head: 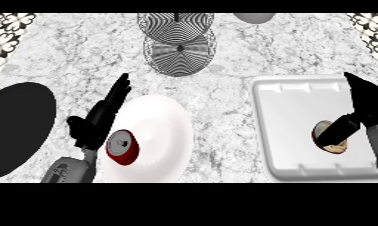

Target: Pick the cupcake from the tray and place it in the tiered basket

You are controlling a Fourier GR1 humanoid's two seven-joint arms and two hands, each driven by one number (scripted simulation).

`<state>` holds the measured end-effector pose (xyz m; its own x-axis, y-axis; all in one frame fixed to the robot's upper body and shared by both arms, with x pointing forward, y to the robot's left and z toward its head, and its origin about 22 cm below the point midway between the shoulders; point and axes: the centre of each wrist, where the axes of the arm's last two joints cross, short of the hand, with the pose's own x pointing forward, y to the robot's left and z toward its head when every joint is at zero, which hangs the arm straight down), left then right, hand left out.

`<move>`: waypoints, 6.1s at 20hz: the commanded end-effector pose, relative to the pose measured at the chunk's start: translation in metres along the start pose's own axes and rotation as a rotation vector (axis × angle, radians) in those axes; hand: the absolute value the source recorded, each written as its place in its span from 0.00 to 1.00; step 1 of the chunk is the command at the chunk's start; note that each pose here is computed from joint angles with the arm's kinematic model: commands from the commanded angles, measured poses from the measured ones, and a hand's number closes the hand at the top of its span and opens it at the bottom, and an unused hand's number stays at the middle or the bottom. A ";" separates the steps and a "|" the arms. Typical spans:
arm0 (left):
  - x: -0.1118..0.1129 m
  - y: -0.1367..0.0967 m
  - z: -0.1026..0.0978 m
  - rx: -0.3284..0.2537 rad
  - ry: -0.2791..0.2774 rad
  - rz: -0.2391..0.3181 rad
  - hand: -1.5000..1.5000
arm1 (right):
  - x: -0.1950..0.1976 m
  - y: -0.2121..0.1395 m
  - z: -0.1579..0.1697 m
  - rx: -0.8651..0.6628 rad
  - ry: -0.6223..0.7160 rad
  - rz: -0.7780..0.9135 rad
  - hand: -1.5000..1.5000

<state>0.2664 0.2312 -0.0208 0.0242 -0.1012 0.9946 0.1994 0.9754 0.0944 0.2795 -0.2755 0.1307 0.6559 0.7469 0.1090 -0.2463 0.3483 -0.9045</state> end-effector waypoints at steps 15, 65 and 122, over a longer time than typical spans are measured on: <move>-0.004 0.000 0.005 0.021 0.012 -0.019 0.50 | -0.023 0.059 -0.016 0.051 0.292 -0.045 0.00; -0.001 0.010 0.004 0.005 0.003 -0.009 0.50 | 0.052 -0.053 -0.029 -0.253 -0.773 -0.426 1.00; 0.011 0.000 -0.016 -0.053 -0.035 -0.005 0.50 | 0.316 -0.071 0.060 0.309 -0.625 -0.900 0.00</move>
<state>0.2803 0.2180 -0.0131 -0.0103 -0.1028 0.9946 0.2543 0.9617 0.1021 0.4607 -0.0267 0.2502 0.2532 0.3574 0.8990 -0.1561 0.9322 -0.3267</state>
